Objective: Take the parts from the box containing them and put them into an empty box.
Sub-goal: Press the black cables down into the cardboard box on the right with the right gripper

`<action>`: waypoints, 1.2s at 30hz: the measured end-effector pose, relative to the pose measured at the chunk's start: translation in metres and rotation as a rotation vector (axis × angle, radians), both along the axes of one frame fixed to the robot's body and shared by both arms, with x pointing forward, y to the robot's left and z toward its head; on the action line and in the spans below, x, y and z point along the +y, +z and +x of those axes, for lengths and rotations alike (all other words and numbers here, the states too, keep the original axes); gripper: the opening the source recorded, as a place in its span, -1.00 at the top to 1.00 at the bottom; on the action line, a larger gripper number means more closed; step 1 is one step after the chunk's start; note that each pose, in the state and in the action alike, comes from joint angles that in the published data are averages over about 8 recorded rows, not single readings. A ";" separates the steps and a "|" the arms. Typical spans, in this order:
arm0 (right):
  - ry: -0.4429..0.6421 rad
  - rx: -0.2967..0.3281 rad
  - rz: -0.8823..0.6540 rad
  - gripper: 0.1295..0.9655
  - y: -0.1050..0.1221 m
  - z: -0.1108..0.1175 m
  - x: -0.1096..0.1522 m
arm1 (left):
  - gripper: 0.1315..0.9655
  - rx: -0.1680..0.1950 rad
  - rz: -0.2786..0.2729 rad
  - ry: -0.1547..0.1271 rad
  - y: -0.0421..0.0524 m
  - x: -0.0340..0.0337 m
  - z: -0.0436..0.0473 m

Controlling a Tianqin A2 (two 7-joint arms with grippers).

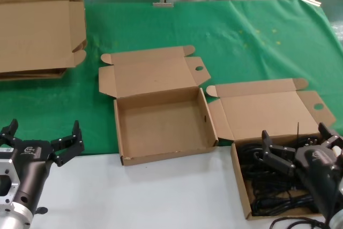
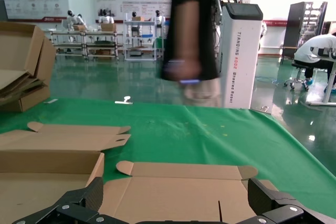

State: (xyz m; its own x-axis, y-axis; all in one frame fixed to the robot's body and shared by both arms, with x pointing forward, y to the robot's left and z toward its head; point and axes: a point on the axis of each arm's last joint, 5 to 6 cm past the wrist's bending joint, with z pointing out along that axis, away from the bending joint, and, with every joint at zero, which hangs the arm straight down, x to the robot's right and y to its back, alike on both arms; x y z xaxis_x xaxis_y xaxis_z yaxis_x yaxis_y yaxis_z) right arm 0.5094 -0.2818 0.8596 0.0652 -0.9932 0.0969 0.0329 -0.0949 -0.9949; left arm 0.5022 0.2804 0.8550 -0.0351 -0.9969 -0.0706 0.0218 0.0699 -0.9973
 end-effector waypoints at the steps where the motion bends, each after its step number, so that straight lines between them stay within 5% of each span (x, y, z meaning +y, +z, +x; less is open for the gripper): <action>1: 0.000 0.000 0.000 -1.00 0.000 0.000 0.000 | -1.00 0.000 0.000 0.000 0.0000 0.0000 0.0000; 36: 0.000 0.000 0.000 -1.00 0.000 0.000 0.000 | -1.00 0.000 0.000 0.000 0.0000 0.0000 0.0000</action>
